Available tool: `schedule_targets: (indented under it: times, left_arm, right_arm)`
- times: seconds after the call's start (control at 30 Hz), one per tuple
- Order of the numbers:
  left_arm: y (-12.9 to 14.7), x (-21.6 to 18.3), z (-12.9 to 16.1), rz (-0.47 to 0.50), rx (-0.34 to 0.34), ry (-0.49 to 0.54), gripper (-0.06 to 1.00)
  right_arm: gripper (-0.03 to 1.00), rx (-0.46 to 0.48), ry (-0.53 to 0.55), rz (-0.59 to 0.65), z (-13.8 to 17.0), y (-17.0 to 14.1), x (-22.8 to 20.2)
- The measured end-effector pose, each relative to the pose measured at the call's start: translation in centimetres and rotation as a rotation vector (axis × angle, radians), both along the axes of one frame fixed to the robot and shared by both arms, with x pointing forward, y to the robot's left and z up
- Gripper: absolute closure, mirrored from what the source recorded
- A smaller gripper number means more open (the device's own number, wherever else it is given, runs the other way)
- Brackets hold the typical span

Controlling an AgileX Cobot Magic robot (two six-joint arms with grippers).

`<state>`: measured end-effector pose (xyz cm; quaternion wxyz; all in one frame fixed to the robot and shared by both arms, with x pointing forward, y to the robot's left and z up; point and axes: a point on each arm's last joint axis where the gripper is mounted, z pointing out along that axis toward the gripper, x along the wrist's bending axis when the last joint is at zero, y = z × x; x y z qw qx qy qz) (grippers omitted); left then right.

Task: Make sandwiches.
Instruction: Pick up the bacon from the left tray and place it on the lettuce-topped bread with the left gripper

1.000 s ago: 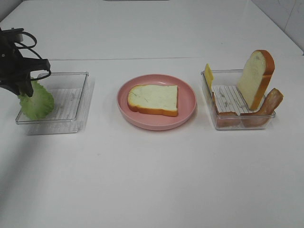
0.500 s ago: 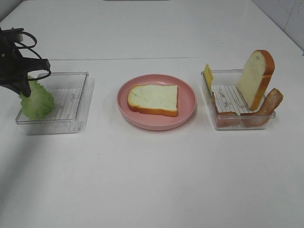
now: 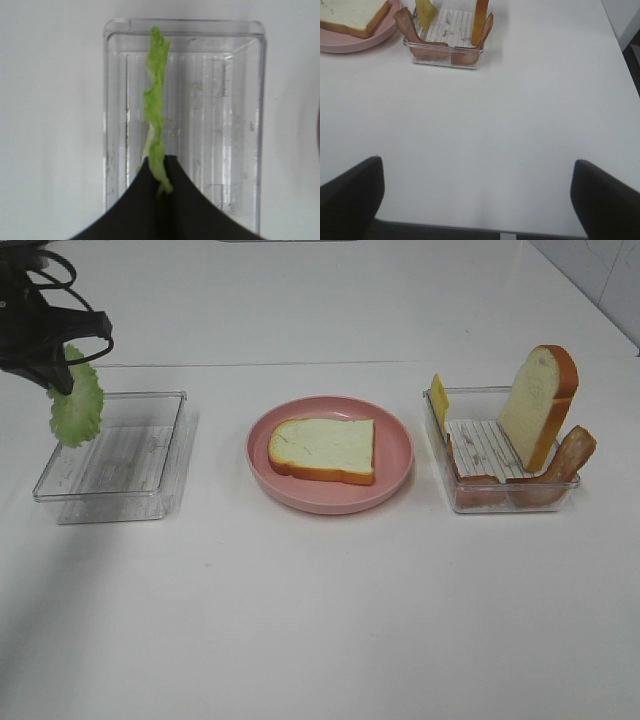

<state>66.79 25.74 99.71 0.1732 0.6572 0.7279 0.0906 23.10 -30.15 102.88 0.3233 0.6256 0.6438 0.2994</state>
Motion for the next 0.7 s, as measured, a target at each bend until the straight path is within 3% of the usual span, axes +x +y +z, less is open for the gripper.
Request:
schedule_targets:
  times: [0.1, 0.2, 0.27, 0.37, 0.53, 0.7]
  left_arm:
    - [-2.2, 0.1, 1.7, -0.052, -0.004, -0.028, 0.94]
    - [-2.7, 0.1, 2.2, -0.064, -0.005, -0.033, 0.94]
    - [-5.2, 0.3, 4.0, -0.118, -0.023, -0.081, 0.94]
    - [-5.9, 0.3, 4.5, -0.129, -0.035, -0.094, 0.94]
    - [-10.4, -0.2, 6.3, -0.188, -0.158, -0.156, 0.94]
    - [-13.4, -0.4, 5.6, -0.211, -0.246, -0.171, 0.94]
  right_arm:
    - [-0.02, 0.0, 0.0, 0.0, 0.0, 0.0, 0.0]
    - [-0.02, 0.0, 0.0, 0.0, 0.0, 0.0, 0.0]
    - [-0.02, 0.0, 0.0, 0.0, 0.0, 0.0, 0.0]
    - [-0.02, 0.0, 0.0, 0.0, 0.0, 0.0, 0.0]
    - [-0.02, 0.0, 0.0, 0.0, 0.0, 0.0, 0.0]
    - [-0.02, 0.0, 0.0, 0.0, 0.0, 0.0, 0.0]
